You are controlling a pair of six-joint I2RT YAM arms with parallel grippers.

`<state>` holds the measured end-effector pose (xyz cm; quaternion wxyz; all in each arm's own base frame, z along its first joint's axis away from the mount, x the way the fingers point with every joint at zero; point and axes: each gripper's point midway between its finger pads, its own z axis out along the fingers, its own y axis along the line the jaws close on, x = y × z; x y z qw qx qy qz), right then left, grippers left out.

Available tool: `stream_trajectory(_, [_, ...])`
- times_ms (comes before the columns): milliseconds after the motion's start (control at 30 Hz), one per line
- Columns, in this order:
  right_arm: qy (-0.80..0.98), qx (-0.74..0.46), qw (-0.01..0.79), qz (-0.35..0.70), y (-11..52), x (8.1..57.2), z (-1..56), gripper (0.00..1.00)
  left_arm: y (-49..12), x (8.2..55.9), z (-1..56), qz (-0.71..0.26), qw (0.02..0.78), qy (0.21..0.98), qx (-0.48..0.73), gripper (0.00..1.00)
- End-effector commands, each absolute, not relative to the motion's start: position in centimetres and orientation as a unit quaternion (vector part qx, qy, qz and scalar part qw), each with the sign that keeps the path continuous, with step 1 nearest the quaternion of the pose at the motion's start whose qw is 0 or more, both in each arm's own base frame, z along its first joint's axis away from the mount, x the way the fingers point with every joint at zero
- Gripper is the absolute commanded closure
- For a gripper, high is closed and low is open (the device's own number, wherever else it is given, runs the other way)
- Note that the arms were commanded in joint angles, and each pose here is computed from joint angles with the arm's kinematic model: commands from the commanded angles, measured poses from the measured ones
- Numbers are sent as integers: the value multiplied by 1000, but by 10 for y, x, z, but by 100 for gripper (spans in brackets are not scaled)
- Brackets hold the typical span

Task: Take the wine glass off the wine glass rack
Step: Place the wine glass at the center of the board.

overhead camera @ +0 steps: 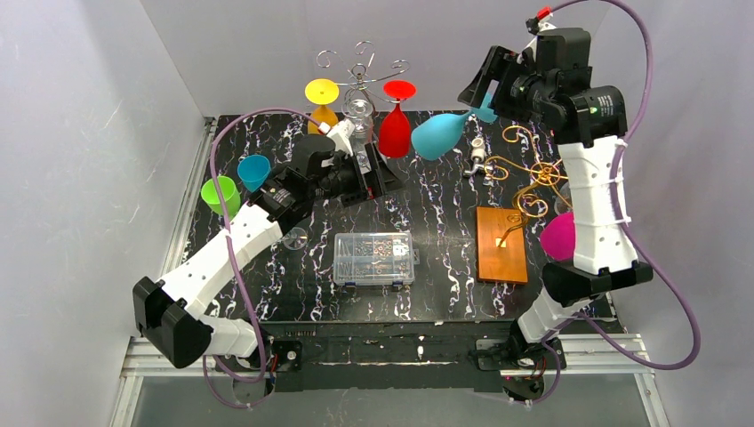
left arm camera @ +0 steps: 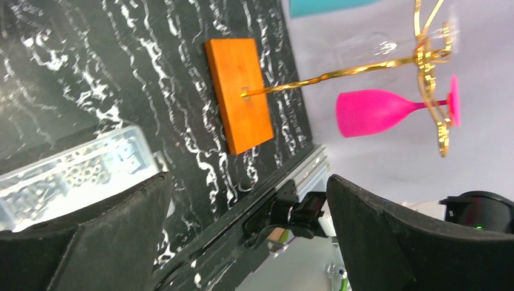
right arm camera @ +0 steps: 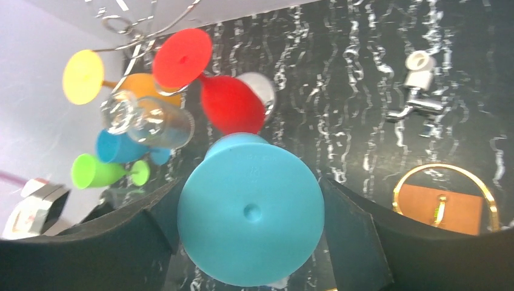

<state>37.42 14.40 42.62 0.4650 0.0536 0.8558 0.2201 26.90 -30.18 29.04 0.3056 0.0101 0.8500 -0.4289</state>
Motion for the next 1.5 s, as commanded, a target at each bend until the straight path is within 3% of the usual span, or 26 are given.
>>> stream_trajectory(0, [826, 25, 466, 316, 172, 350, 462, 33, -311, 273, 351, -522, 372, 767, 14, 2])
stream_trajectory(433, [803, 10, 437, 405, 196, 327, 481, 33, -307, 280, 382, -566, 415, 712, 18, 2])
stream_trajectory(700, [796, 3, 418, 439, 207, 323, 487, 33, -299, 280, 393, -580, 423, 696, 14, 9])
stream_trajectory(1200, [763, -23, 373, 527, 230, 317, 501, 33, -282, 249, 460, -634, 465, 616, 59, 34])
stream_trajectory(1467, [748, -26, 355, 560, 234, 313, 501, 33, -276, 238, 485, -657, 468, 589, 55, 61])
